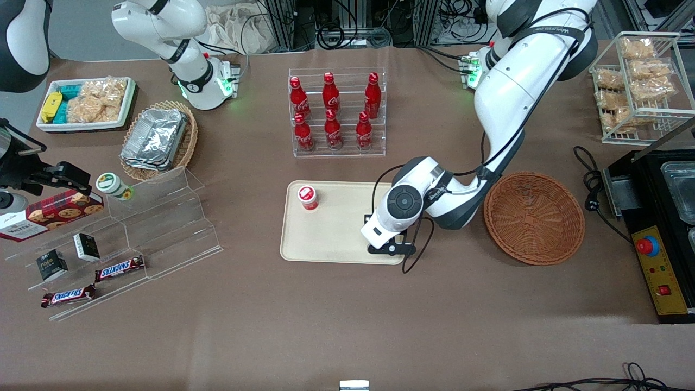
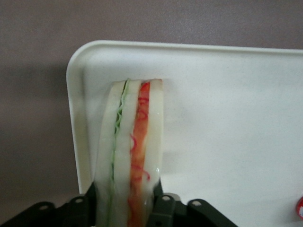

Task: Place sandwich from basket to tray

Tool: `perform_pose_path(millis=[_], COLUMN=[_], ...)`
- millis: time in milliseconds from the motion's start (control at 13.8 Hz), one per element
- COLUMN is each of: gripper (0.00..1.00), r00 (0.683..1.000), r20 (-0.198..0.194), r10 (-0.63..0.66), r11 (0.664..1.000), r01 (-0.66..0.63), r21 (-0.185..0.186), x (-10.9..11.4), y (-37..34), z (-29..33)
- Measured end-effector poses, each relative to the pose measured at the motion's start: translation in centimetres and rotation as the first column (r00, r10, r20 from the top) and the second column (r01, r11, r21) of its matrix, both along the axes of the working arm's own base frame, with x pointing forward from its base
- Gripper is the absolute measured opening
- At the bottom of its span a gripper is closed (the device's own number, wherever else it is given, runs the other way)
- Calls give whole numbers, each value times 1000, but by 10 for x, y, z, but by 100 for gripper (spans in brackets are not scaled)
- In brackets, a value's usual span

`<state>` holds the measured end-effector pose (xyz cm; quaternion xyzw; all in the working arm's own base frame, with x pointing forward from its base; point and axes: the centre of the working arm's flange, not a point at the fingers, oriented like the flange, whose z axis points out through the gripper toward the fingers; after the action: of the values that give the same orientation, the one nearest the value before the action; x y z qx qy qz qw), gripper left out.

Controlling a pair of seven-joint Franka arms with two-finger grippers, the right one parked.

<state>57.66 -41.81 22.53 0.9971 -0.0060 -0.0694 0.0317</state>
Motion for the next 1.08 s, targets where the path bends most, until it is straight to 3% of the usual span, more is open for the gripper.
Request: perform_pose_path(millis=[145, 361, 506, 723, 1084], gripper=[74, 100, 100, 100, 100], r00=[1000, 999, 997, 997, 999], r20=[16, 15, 27, 28, 31], r10=[11, 30, 65, 66, 11], r11=[1000, 996, 991, 992, 994], r01=[-11, -31, -68, -69, -15], r21=[1, 83, 118, 108, 107], x=[8, 17, 27, 26, -31], y=[4, 31, 71, 141, 250], z=[16, 79, 137, 202, 254])
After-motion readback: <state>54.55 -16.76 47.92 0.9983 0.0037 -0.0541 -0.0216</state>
